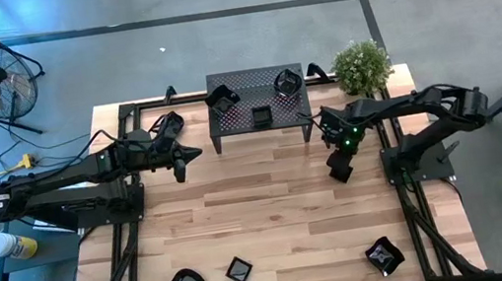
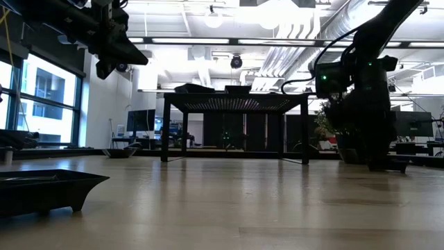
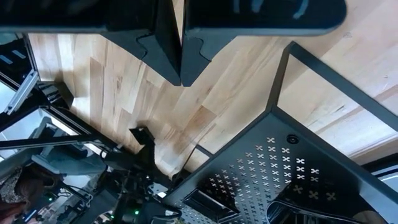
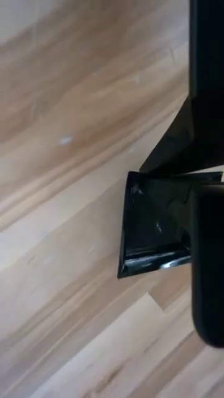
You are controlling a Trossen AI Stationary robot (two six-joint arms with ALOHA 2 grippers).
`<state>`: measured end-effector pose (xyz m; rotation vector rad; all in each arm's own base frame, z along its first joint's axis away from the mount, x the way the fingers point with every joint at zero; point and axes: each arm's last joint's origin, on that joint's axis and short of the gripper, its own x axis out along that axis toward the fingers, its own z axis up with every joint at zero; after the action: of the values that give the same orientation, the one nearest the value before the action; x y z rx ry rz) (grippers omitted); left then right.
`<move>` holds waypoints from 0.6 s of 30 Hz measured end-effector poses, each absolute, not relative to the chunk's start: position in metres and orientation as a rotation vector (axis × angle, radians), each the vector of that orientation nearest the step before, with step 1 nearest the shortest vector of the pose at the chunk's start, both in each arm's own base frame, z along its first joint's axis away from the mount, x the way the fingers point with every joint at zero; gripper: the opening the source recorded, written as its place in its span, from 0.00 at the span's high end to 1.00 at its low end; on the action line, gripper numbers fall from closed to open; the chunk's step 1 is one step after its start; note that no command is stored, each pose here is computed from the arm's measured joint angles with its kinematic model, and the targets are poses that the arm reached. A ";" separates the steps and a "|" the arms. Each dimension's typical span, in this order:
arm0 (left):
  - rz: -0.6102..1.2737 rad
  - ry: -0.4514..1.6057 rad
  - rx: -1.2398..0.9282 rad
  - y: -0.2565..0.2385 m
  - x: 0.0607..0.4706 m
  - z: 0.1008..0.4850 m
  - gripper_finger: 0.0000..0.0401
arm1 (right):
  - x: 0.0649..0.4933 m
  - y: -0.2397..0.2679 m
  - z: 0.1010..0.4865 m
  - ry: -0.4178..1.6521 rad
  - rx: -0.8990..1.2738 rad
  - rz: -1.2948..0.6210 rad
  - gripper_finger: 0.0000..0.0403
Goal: Pick & Place Mini shaped plates
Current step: Stack the black square plate on top of the black square plate on the shelf
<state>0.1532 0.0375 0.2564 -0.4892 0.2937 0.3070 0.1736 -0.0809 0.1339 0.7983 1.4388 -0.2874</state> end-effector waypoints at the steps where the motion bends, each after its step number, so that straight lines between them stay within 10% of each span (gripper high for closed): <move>1: 0.307 0.294 -0.488 0.037 0.153 0.256 1.00 | 0.174 -0.081 0.134 1.437 0.805 -0.282 0.98; 18: 0.307 0.294 -0.487 0.037 0.153 0.256 1.00 | 0.166 -0.057 0.206 1.139 1.061 -0.351 0.99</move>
<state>0.1532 0.0375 0.2564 -0.4869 0.2941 0.3066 0.1658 -0.0571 0.2064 1.0614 1.1388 -0.3508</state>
